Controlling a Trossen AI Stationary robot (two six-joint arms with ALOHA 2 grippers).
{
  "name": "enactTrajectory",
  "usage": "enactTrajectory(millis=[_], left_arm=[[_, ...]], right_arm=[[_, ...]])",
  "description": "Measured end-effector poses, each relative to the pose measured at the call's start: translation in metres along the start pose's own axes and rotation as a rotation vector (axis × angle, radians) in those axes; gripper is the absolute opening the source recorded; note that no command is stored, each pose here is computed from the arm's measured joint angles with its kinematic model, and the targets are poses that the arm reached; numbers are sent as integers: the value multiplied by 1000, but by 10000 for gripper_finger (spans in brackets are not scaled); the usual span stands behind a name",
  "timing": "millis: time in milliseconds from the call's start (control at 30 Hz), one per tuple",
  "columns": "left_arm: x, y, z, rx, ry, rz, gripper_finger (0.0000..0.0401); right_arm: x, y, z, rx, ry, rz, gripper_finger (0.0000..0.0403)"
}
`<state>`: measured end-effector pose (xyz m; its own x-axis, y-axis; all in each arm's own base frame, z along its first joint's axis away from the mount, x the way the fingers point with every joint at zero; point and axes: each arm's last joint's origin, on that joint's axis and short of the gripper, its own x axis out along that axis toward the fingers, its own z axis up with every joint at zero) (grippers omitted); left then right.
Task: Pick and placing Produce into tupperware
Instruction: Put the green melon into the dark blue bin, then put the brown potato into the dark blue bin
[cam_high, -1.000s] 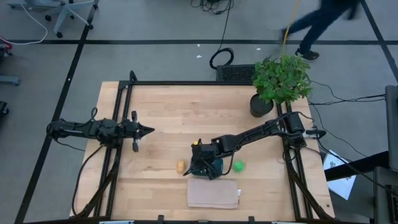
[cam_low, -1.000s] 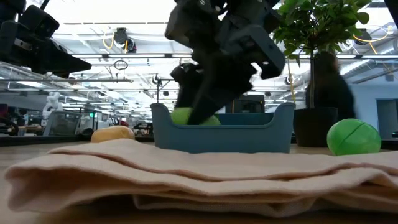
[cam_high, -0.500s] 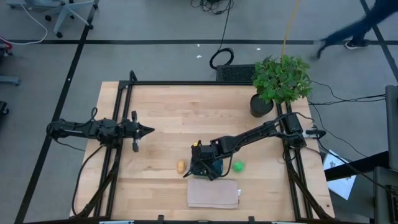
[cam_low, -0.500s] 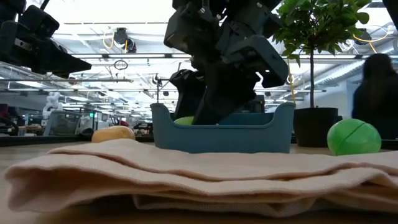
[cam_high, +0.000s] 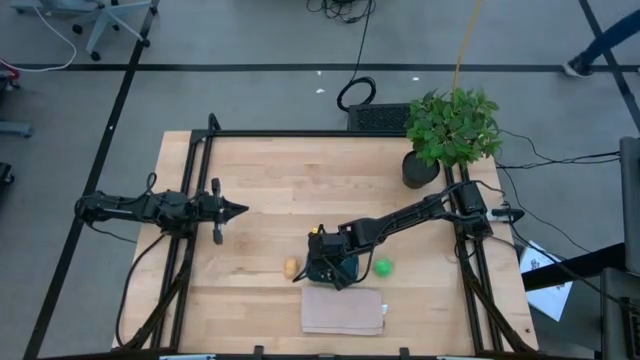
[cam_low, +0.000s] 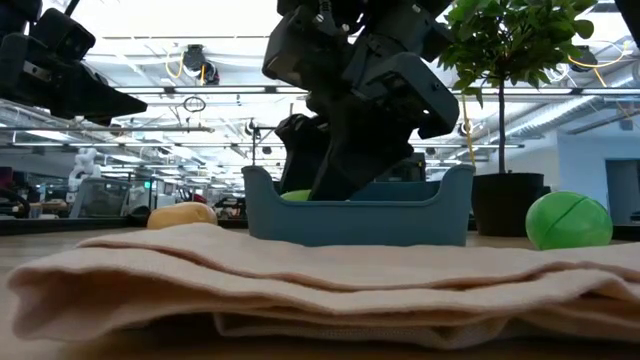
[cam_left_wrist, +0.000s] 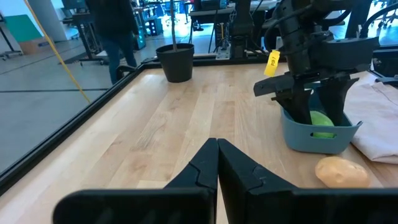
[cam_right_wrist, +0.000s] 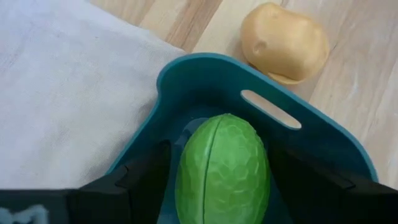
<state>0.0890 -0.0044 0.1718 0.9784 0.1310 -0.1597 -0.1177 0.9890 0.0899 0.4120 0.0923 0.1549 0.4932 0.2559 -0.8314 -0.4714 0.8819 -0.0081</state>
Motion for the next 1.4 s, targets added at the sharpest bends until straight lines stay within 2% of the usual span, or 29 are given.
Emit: enactTrajectory(millis=[467, 867, 1133, 1400], left_arm=[[0, 0, 0, 0, -1, 0, 10], [0, 0, 0, 0, 0, 0, 10], [0, 0, 0, 0, 0, 0, 10], [0, 0, 0, 0, 0, 0, 10]], right_arm=[[-15, -1, 3, 13, 10, -47, 267], [-51, -9, 14, 32, -70, -85, 264], [-53, -12, 14, 19, -75, -88, 199], [-53, -11, 14, 1, -77, -85, 94]])
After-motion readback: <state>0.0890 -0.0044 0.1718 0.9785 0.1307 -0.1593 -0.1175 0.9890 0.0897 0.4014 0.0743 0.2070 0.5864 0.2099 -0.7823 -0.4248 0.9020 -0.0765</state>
